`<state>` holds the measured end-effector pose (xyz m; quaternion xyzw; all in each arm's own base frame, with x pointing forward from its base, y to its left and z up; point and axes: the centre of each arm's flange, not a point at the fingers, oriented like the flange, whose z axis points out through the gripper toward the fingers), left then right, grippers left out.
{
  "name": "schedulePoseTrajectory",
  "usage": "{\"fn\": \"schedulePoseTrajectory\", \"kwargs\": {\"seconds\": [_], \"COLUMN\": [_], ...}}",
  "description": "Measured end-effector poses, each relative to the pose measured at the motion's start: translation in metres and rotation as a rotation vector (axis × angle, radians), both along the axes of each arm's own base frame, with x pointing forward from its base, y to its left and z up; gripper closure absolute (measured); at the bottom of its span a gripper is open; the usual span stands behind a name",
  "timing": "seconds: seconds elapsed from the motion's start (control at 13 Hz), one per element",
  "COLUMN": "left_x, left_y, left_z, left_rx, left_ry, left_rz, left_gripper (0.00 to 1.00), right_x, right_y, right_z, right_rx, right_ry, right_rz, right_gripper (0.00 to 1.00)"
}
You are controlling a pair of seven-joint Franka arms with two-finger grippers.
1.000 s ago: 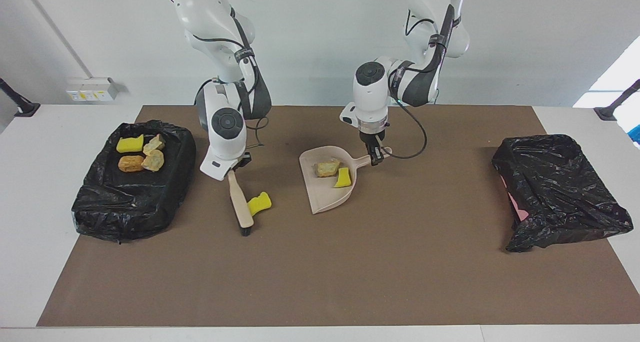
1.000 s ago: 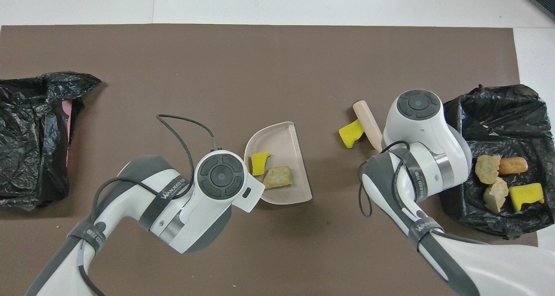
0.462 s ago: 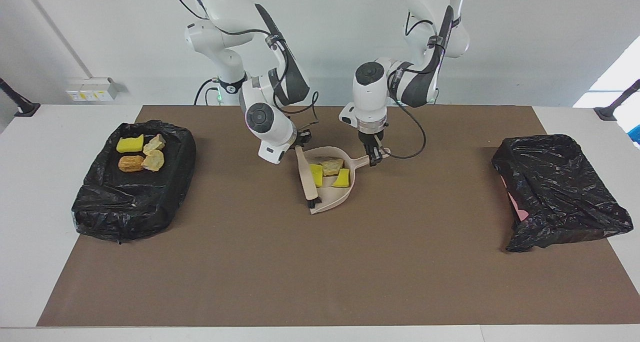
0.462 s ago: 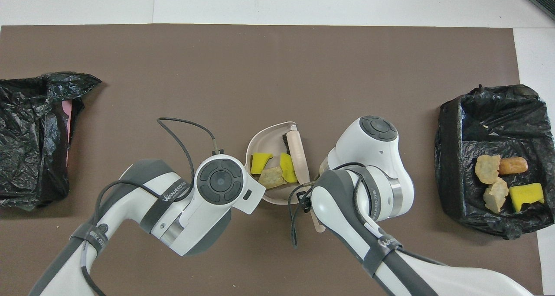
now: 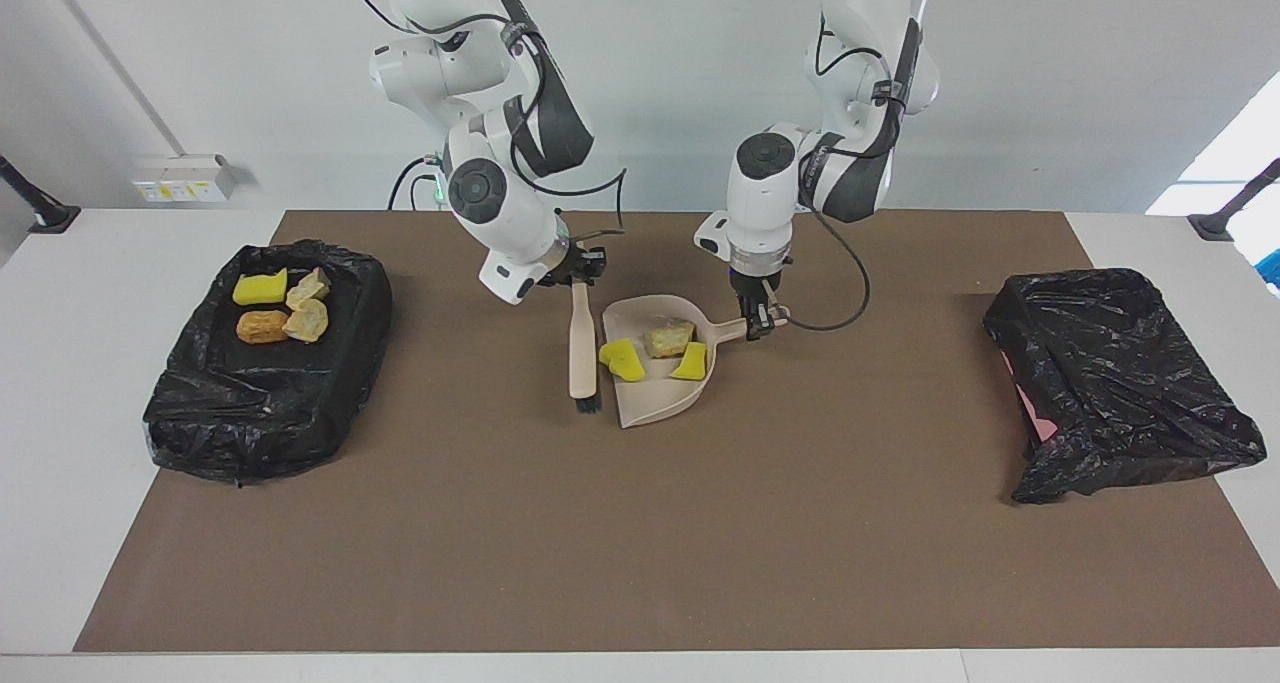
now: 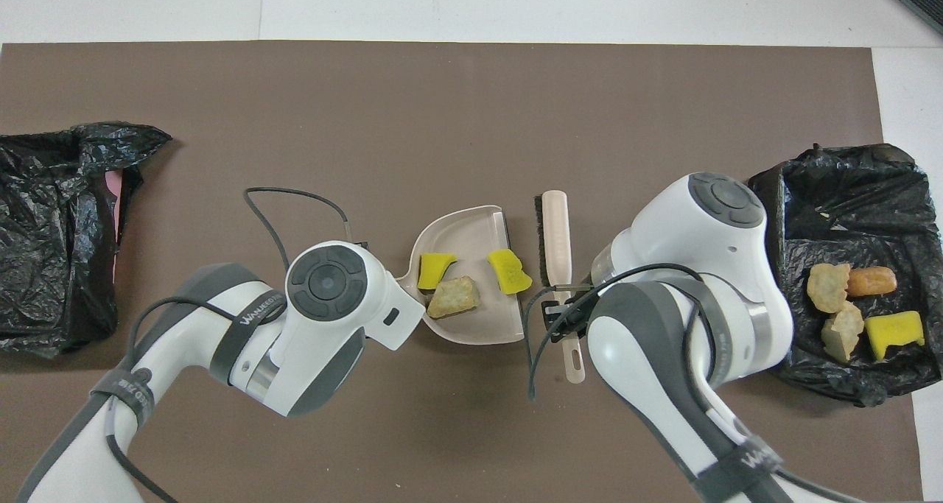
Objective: Sweep and dump trash in bin
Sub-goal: 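Sweep the sponge and bread pieces into the dustpan with the right gripper, then carry the loaded dustpan with the left gripper over the nearest black bag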
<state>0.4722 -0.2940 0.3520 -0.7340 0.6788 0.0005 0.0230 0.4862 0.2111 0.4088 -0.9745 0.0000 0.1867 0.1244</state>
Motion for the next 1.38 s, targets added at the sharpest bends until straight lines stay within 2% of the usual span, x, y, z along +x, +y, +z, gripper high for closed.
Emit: {"fn": "schedulePoseTrajectory", "kwargs": {"seconds": [0.15, 0.23, 0.38, 0.46, 0.69, 0.85, 1.0, 1.15, 1.38], "left_x": [0.016, 0.024, 0.04, 0.051, 0.075, 0.086, 0.097, 0.108, 0.122], "left_y": [0.023, 0.034, 0.054, 0.069, 0.118, 0.152, 0.169, 0.172, 0.191], "left_z": [0.001, 0.003, 0.012, 0.018, 0.028, 0.029, 0.044, 0.073, 0.124], "left_rx": [-0.048, -0.071, -0.115, -0.15, -0.272, -0.345, -0.369, -0.384, -0.324], "left_ry": [0.014, 0.015, 0.011, 0.006, 0.002, -0.014, -0.038, -0.033, -0.015], "left_rz": [0.002, 0.01, 0.024, 0.04, 0.059, 0.053, 0.056, 0.042, -0.009], "left_gripper": [0.69, 0.69, 0.69, 0.69, 0.69, 0.69, 0.69, 0.69, 0.69], "right_x": [-0.023, -0.041, -0.077, -0.084, -0.083, -0.094, -0.128, -0.169, -0.194], "right_y": [0.001, 0.017, 0.052, 0.052, 0.039, 0.053, 0.097, 0.133, 0.144], "right_z": [0.028, 0.033, 0.027, 0.019, 0.007, 0.005, -0.005, -0.021, -0.056], "right_rx": [-0.063, -0.086, -0.131, -0.145, -0.16, -0.185, -0.24, -0.277, -0.268], "right_ry": [0.03, 0.03, -0.004, -0.013, 0.005, -0.004, -0.008, -0.018, -0.061], "right_rz": [-0.013, -0.001, 0.066, 0.082, 0.058, 0.016, -0.028, -0.014, 0.007], "right_gripper": [0.74, 0.74, 0.74, 0.74, 0.74, 0.74, 0.74, 0.74, 0.74]}}
